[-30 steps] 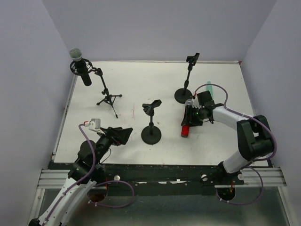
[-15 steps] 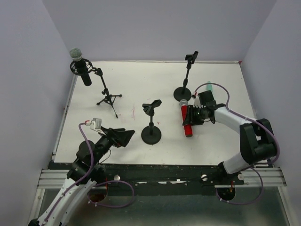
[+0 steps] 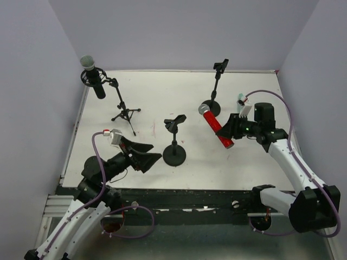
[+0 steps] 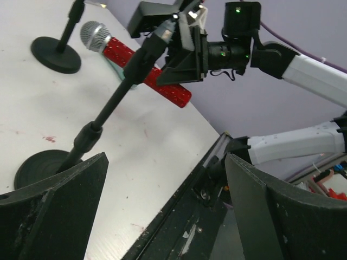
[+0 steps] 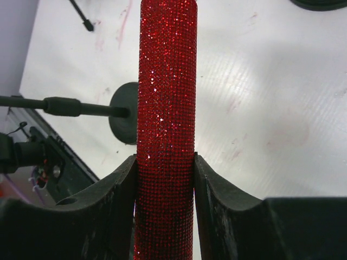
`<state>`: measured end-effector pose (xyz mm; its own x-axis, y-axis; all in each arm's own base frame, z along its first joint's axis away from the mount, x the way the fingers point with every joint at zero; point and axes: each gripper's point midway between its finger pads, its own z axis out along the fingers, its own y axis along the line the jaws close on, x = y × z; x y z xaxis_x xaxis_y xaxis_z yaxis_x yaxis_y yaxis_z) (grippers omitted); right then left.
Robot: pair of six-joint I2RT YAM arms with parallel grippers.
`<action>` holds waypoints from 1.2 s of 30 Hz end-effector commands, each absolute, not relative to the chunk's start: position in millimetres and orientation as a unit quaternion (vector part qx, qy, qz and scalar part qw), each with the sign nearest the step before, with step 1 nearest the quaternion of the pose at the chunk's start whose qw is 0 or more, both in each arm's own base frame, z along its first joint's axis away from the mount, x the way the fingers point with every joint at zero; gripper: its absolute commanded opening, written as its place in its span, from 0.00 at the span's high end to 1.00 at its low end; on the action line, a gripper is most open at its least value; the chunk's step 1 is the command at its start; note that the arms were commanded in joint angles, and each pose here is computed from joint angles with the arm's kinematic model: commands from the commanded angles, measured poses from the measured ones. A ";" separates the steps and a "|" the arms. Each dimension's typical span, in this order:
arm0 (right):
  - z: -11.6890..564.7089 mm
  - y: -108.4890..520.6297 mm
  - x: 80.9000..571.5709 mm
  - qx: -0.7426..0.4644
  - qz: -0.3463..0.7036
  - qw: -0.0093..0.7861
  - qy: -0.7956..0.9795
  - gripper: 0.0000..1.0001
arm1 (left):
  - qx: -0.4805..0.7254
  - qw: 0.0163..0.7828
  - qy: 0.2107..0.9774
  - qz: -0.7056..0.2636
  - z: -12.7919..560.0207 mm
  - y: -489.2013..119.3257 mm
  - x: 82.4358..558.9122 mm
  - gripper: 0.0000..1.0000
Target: Attach the microphones to the stand
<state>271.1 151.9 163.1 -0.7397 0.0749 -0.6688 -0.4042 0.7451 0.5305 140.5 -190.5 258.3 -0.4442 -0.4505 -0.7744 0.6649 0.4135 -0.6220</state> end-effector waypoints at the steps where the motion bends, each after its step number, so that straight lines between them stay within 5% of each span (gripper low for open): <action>1: 191.4 166.9 253.0 -0.124 0.420 0.331 0.836 1.00 | 0.133 0.483 0.621 -0.603 288.8 -210.0 120.0 0.05; 12: 320.2 183.2 230.1 -0.213 0.484 0.419 0.738 1.00 | 0.149 0.461 0.574 -0.661 374.4 -224.1 104.6 0.04; 21: 403.2 195.3 216.2 -0.272 0.538 0.431 0.671 1.00 | 0.101 0.453 0.591 -0.660 441.1 -266.5 143.4 0.02; 32: 428.3 199.8 185.0 -0.292 0.591 0.401 0.636 1.00 | 0.076 0.475 0.602 -0.638 484.7 -347.8 205.5 0.02; 36: 422.8 199.2 176.9 -0.295 0.595 0.394 0.636 1.00 | 0.076 0.461 0.597 -0.652 486.3 -364.7 208.8 0.16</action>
<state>197.3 199.9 418.5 -0.5199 0.1129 -0.8467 -0.8279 0.1775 0.5320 203.7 -357.8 470.6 -0.5847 -0.4700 -0.6613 0.6825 0.1557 -0.7141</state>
